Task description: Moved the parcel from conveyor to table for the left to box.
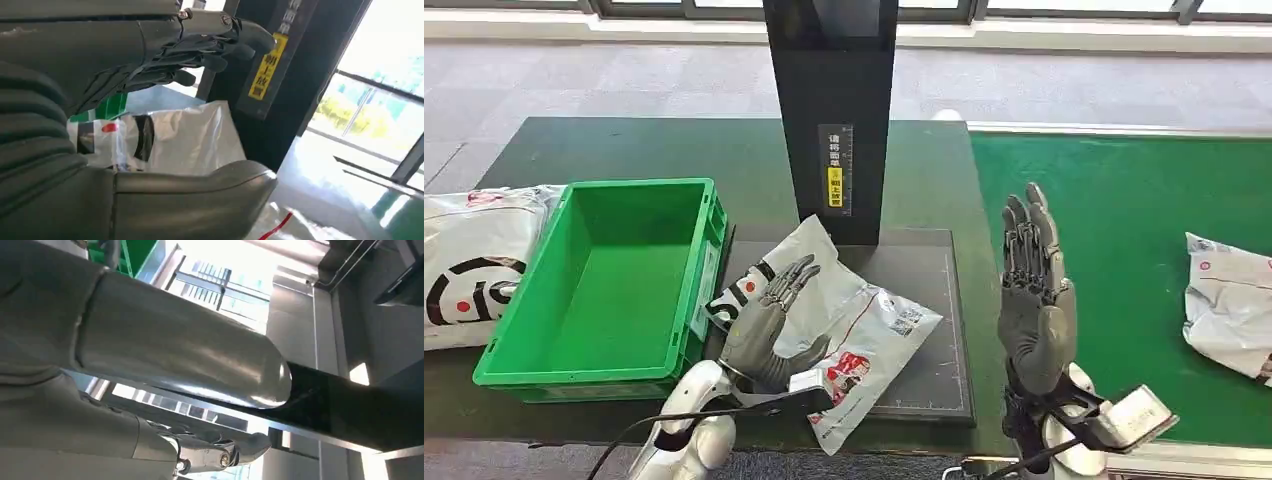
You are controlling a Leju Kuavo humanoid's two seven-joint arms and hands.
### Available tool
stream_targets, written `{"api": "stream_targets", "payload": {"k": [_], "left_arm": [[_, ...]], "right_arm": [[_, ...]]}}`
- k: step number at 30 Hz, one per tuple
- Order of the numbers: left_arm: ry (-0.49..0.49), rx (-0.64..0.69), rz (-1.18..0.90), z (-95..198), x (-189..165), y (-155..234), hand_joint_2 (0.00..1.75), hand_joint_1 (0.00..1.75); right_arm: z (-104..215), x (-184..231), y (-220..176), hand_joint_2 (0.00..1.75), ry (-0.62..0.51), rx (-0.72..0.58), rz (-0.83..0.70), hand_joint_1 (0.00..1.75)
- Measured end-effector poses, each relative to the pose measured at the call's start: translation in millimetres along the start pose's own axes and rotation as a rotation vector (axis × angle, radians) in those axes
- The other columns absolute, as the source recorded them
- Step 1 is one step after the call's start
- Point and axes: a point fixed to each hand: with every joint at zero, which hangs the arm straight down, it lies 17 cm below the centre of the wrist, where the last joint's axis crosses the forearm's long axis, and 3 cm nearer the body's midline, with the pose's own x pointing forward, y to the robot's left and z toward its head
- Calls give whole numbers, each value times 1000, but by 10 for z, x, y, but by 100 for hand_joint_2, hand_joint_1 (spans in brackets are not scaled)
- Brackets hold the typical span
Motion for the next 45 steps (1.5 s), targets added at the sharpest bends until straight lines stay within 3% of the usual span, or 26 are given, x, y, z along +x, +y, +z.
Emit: {"api": "stream_targets", "payload": {"k": [4,17,27,28,29,30,45], "left_arm": [[42,-97,-18,69,-122,-268,175,0],[71,-205,-24,181,-260,-601,175,0],[20,-368,-14,150,-285,-968,175,0],[14,-381,-13,152,-282,-995,175,10],[9,-387,-13,147,-278,-1010,175,10],[0,-394,-16,137,-270,-1027,175,169],[-42,-303,-59,-50,-212,-879,175,175]], "right_arm": [[-25,162,-21,0,-35,-2,9,0],[-43,282,-37,0,-59,5,14,0],[-168,298,-23,0,-92,36,3,0],[-164,296,-23,0,-90,36,3,0],[-160,292,-22,0,-89,37,4,0],[-154,290,-22,0,-87,37,5,0],[-56,267,-17,0,-60,25,6,0]]}}
